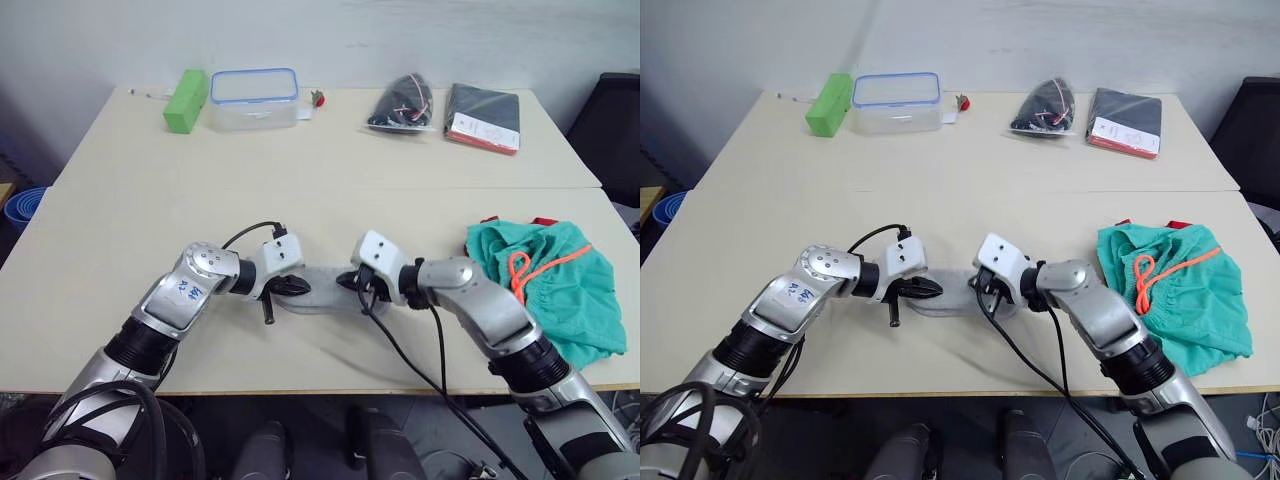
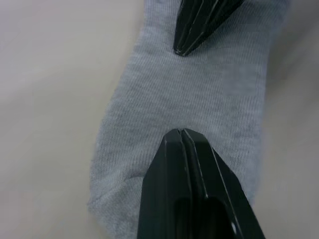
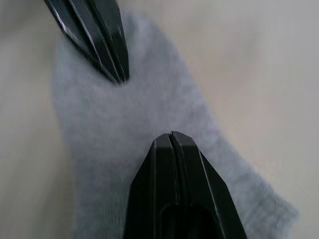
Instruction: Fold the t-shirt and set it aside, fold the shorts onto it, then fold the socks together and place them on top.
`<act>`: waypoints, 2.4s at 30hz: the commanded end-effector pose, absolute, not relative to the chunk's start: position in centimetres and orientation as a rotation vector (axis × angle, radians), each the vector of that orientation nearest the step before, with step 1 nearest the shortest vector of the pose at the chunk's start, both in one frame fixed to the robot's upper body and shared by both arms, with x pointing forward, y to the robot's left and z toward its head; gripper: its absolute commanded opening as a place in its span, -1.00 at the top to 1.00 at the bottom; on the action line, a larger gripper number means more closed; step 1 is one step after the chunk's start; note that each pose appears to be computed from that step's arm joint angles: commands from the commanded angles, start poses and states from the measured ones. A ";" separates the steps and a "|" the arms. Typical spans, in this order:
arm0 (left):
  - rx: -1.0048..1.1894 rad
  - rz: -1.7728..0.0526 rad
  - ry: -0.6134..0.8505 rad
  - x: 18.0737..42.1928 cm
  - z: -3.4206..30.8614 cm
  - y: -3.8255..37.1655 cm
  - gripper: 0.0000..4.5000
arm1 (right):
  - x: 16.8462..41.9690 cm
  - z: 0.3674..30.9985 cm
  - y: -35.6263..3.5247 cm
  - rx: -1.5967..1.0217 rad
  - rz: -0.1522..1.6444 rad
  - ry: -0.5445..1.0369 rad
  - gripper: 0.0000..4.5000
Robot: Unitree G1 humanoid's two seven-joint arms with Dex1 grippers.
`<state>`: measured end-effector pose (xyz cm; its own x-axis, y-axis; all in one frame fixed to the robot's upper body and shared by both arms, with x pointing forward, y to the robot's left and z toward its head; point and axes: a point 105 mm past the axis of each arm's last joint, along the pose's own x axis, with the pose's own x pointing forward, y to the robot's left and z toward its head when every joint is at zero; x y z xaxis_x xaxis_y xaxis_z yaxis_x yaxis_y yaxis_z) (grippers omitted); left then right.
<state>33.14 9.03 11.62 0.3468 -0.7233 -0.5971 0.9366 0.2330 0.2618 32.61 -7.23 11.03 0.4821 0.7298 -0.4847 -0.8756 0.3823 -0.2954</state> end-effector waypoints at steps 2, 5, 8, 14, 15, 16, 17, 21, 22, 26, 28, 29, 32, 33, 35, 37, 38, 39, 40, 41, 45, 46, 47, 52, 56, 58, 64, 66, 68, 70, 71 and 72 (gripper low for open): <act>0.684 -1.140 0.481 32.8 9.5 11.1 0.99 | 31.9 9.6 -10.8 -0.628 0.990 0.362 1.00; 0.688 -1.122 0.495 32.7 9.2 12.1 0.99 | 31.6 9.8 -12.8 -0.630 0.953 0.380 1.00; 0.641 -1.134 0.458 32.4 10.1 11.9 0.99 | 31.4 11.5 -13.1 -0.549 0.950 0.339 1.00; 0.397 -1.209 0.263 30.8 15.8 8.7 0.99 | 31.1 16.5 -11.1 -0.315 1.000 0.193 1.00; 0.367 -1.200 0.255 30.7 16.4 8.8 0.99 | 31.1 17.1 -10.7 -0.300 1.007 0.179 1.00; 0.348 -1.189 0.250 30.7 17.0 9.0 0.99 | 31.1 17.5 -10.2 -0.294 1.016 0.170 1.00; 0.330 -1.170 0.249 30.6 17.5 9.3 0.99 | 31.1 17.8 -9.6 -0.293 1.029 0.163 1.00; 0.259 -1.095 0.303 30.1 17.8 11.7 0.75 | 31.2 16.5 -7.1 -0.328 1.090 0.174 1.00; 0.233 -1.073 0.331 29.9 17.6 12.5 0.62 | 31.2 15.9 -6.6 -0.352 1.101 0.182 1.00; 0.124 -0.924 0.452 29.6 16.1 15.6 0.08 | 31.6 13.6 -5.8 -0.468 1.116 0.197 1.00; 0.023 -0.869 0.507 29.2 15.5 16.7 -0.20 | 31.7 12.7 -5.7 -0.516 1.128 0.202 1.00; -0.060 -0.836 0.536 29.0 15.1 17.3 -0.35 | 31.8 12.0 -5.7 -0.549 1.130 0.209 1.00; -0.240 -0.797 0.596 28.2 14.2 17.8 -0.76 | 31.8 10.8 -5.8 -0.579 1.137 0.231 1.00; -0.270 -0.791 0.606 28.1 14.1 17.7 -0.91 | 31.9 10.7 -5.9 -0.577 1.136 0.235 1.00; -0.342 -0.763 0.637 28.2 13.4 17.5 -0.98 | 32.0 10.4 -6.0 -0.573 1.134 0.242 1.00; -0.408 -0.737 0.668 28.5 12.7 17.1 -0.98 | 32.1 10.2 -6.1 -0.572 1.131 0.247 1.00; -0.428 -0.730 0.677 28.6 12.4 16.8 -0.98 | 32.1 10.1 -6.2 -0.573 1.130 0.247 1.00; -0.442 -0.728 0.685 28.8 12.2 16.5 -0.98 | 32.1 10.1 -6.3 -0.574 1.128 0.248 1.00; -0.452 -0.724 0.692 28.9 11.9 16.3 -0.98 | 32.1 10.0 -6.3 -0.572 1.126 0.250 1.00; -0.460 -0.714 0.700 29.1 11.7 16.1 -0.98 | 32.1 10.0 -6.3 -0.571 1.124 0.250 1.00; -0.500 -0.691 0.726 29.9 10.9 15.5 -0.98 | 32.3 10.1 -6.4 -0.563 1.111 0.245 1.00; -0.516 -0.695 0.723 30.1 11.0 15.3 -0.98 | 32.3 10.2 -6.4 -0.561 1.108 0.239 1.00; -0.527 -0.698 0.720 30.2 11.0 15.2 -0.98 | 32.3 10.3 -6.5 -0.560 1.106 0.235 1.00; -0.542 -0.723 0.718 30.7 11.5 14.5 -0.98 | 32.3 12.8 -7.4 -0.475 1.055 0.197 1.00; -0.546 -0.728 0.721 30.9 11.6 14.3 -0.98 | 32.0 14.1 -8.8 -0.438 1.017 0.203 1.00; -0.552 -0.728 0.723 31.1 11.5 14.1 -0.98 | 31.9 13.5 -9.6 -0.452 1.001 0.228 1.00; -0.544 -0.744 0.763 31.3 10.8 13.1 -0.98 | 31.4 11.0 -9.6 -0.465 1.010 0.291 1.00; -0.537 -0.734 0.779 31.6 10.4 13.1 -0.98 | 31.2 10.5 -9.2 -0.469 1.018 0.294 1.00; -0.540 -0.734 0.787 31.9 10.3 13.0 -0.98 | 31.2 10.3 -9.0 -0.467 1.020 0.297 1.00; -0.541 -0.742 0.792 32.1 10.4 12.8 -0.81 | 31.2 10.1 -8.9 -0.466 1.020 0.301 1.00; -0.537 -0.755 0.797 32.0 10.4 12.7 -0.72 | 31.2 9.9 -9.0 -0.466 1.018 0.304 1.00; -0.532 -0.767 0.802 31.9 10.5 12.6 -0.58 | 31.1 9.8 -9.1 -0.467 1.016 0.307 1.00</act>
